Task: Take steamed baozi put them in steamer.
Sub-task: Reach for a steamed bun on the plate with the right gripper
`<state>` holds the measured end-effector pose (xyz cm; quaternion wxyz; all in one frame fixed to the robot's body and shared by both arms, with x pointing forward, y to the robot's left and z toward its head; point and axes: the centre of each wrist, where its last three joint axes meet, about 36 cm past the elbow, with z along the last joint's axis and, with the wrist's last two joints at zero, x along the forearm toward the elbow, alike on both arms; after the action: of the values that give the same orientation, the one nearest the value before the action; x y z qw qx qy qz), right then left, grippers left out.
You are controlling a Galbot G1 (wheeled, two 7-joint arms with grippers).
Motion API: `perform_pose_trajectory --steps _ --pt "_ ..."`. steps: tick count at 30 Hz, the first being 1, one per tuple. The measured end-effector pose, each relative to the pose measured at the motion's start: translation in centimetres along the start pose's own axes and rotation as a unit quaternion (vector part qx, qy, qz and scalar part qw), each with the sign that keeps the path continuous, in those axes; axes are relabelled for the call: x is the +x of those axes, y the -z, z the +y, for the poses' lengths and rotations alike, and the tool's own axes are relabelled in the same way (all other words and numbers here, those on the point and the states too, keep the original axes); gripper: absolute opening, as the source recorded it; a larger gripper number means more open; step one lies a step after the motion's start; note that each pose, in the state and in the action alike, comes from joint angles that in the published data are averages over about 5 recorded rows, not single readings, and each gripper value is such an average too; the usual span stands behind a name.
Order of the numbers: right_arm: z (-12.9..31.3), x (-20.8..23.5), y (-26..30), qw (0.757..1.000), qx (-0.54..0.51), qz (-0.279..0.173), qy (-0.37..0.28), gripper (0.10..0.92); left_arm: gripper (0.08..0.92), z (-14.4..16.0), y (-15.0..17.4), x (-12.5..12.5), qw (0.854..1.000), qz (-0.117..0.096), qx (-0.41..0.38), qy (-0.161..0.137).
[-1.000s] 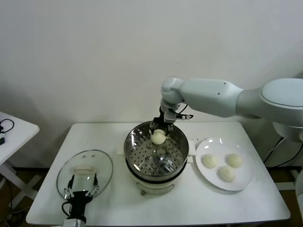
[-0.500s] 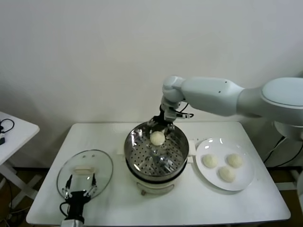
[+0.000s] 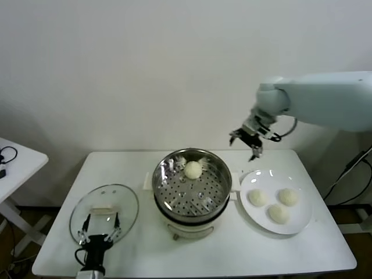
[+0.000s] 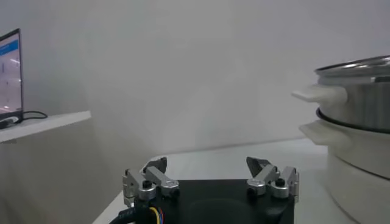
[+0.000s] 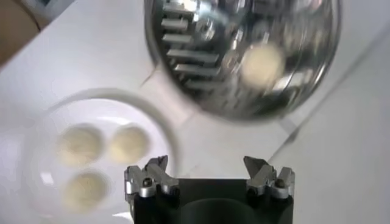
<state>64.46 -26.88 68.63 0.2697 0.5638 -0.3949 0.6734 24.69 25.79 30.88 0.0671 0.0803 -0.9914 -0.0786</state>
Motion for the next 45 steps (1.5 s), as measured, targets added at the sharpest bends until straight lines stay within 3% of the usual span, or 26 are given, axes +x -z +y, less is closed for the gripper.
perform_pose_trajectory --steps 11,32,42,45 --pt "8.3 -5.7 -3.4 0.98 -0.195 0.008 0.024 0.823 0.823 -0.2 -0.5 -0.1 1.0 0.007 -0.003 0.001" --pt "10.0 -18.9 -3.6 0.959 -0.278 -0.002 0.047 0.818 0.823 0.3 -2.0 0.4 1.0 0.022 -0.016 0.012" --pt "10.0 -21.2 -3.6 0.956 -0.289 -0.002 0.043 0.66 0.823 0.5 -2.1 0.3 1.0 0.02 -0.018 0.015" --pt "10.0 -21.2 -3.7 0.955 -0.292 -0.002 0.042 0.646 0.823 0.5 -2.1 0.4 0.999 0.02 -0.019 0.015"
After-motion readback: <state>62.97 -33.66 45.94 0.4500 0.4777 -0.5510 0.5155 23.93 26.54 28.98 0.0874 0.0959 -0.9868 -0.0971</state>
